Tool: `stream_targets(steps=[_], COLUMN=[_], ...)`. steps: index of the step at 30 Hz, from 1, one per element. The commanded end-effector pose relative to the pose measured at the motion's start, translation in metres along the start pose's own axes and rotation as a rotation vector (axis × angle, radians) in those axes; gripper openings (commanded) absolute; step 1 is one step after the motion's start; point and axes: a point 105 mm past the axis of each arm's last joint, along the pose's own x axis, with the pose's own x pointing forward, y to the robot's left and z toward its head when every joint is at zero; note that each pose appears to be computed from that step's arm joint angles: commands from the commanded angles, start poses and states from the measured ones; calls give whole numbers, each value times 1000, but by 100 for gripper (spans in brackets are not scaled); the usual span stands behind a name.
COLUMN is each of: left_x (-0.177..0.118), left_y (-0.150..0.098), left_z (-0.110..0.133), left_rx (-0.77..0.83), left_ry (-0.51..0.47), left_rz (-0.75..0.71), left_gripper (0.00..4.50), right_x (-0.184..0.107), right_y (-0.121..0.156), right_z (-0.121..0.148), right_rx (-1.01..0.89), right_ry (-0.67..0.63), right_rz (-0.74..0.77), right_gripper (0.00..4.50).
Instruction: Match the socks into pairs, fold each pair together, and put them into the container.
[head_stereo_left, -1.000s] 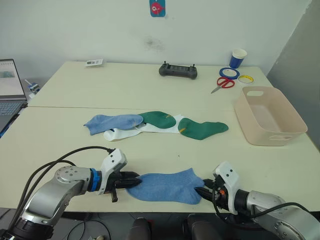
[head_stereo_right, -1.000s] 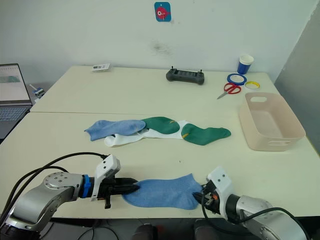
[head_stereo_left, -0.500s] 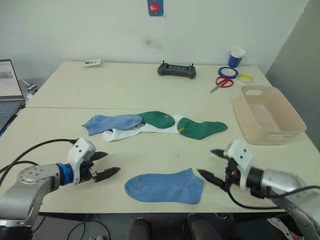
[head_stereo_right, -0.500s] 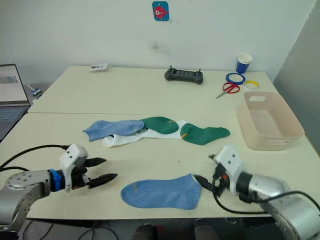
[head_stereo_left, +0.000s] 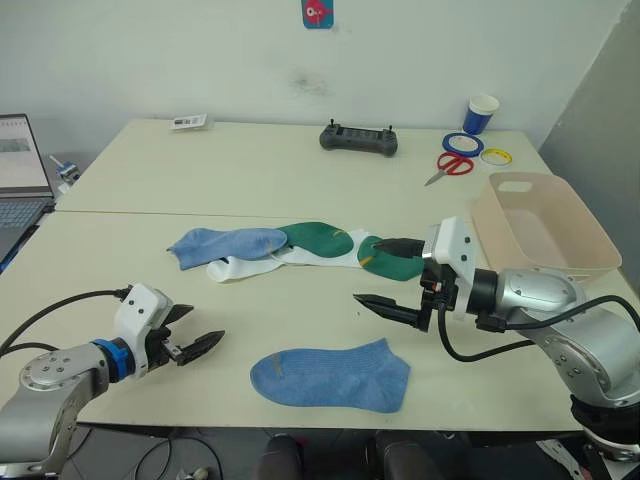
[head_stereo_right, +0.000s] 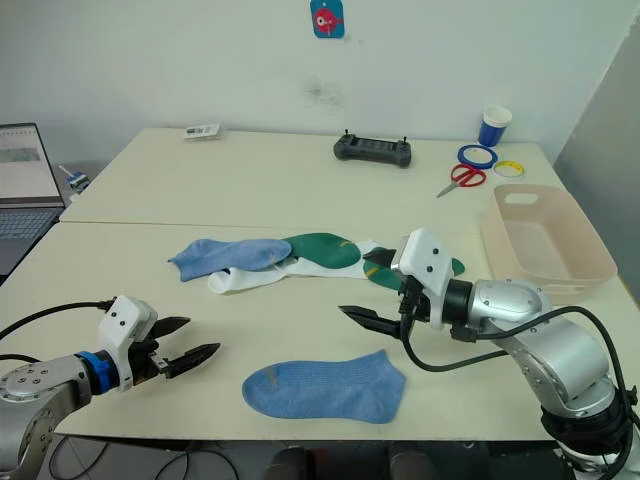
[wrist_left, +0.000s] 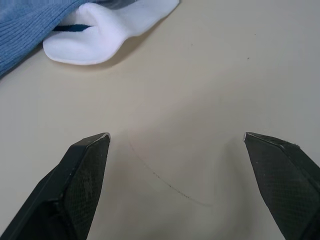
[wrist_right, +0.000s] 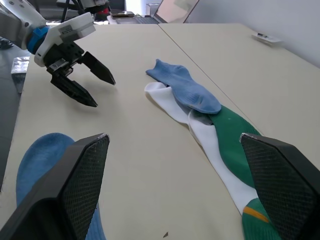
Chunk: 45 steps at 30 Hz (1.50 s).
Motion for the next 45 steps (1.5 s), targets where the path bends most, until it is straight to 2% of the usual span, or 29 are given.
stream_targets(steps=[1,5,9,13,19,29,37,43,45], left_x=[-2,12,40,65,100,123,128,119,111], left_y=[1,6,11,17,26,26,26,33,35], left_z=[18,43,79,96,101,104,104,109,114], left_rx=[15,90,196,274,352,398,365,360,352], left_ry=[-65,-122,-201,-228,-200,-214,-235,-270,-290], left_rz=[19,23,45,96,155,162,172,198,213], left_gripper=[446,446,446,446,446,446,198,2,2], right_x=[2,4,5,7,9,11,10,9,9], right_y=[4,4,-2,-3,-1,1,1,3,4], right_z=[10,7,3,1,2,6,5,2,2], right_rx=[-46,-54,-73,-71,-69,-72,-68,-62,-61], right_ry=[-31,-18,4,7,7,4,10,17,20], right_rz=[13,3,-29,-36,-41,-48,-57,-62,-63], right_gripper=[450,450,450,450,450,450,450,450,450])
